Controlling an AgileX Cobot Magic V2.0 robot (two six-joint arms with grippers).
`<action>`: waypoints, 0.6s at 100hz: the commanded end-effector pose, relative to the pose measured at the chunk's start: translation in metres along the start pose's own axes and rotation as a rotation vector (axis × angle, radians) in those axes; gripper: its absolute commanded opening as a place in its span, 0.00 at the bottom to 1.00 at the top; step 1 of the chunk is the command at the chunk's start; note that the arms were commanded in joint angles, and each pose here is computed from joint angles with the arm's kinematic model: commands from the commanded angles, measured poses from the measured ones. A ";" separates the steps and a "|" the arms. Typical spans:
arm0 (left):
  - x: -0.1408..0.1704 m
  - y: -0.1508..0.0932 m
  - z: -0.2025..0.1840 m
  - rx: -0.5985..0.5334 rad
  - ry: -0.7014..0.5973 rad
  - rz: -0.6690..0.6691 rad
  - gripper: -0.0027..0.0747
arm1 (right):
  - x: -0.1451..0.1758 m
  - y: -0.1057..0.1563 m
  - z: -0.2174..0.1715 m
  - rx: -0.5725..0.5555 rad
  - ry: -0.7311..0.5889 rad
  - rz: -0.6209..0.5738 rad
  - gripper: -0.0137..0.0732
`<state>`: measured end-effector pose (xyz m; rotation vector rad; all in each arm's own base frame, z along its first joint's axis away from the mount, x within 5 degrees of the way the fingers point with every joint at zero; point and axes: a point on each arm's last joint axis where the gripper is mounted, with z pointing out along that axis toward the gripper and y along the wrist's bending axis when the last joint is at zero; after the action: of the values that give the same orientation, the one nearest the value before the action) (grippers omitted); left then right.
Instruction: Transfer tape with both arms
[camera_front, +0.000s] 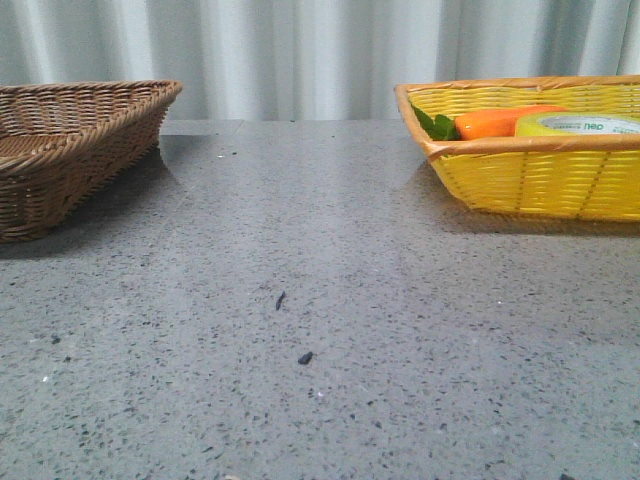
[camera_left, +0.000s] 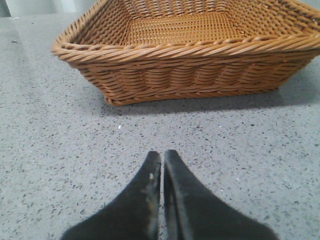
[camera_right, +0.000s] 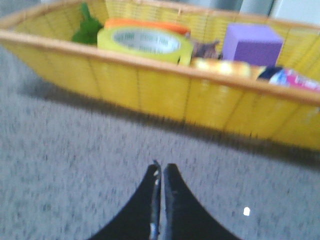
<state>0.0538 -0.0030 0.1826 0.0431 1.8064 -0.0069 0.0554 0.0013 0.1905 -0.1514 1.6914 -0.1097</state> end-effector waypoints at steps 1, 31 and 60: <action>-0.005 0.001 -0.002 -0.010 -0.088 -0.015 0.01 | -0.009 -0.003 -0.001 0.046 -0.166 -0.015 0.10; -0.008 0.001 -0.002 -0.009 -0.127 -0.038 0.01 | -0.014 -0.004 -0.002 0.049 -0.216 0.065 0.10; -0.019 0.000 -0.004 0.045 -0.249 -0.353 0.01 | -0.012 -0.003 -0.002 0.042 -0.194 0.076 0.10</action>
<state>0.0555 -0.0071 0.1933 -0.1538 1.6869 -0.2472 0.0561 0.0012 0.2025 -0.0840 1.5630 -0.0625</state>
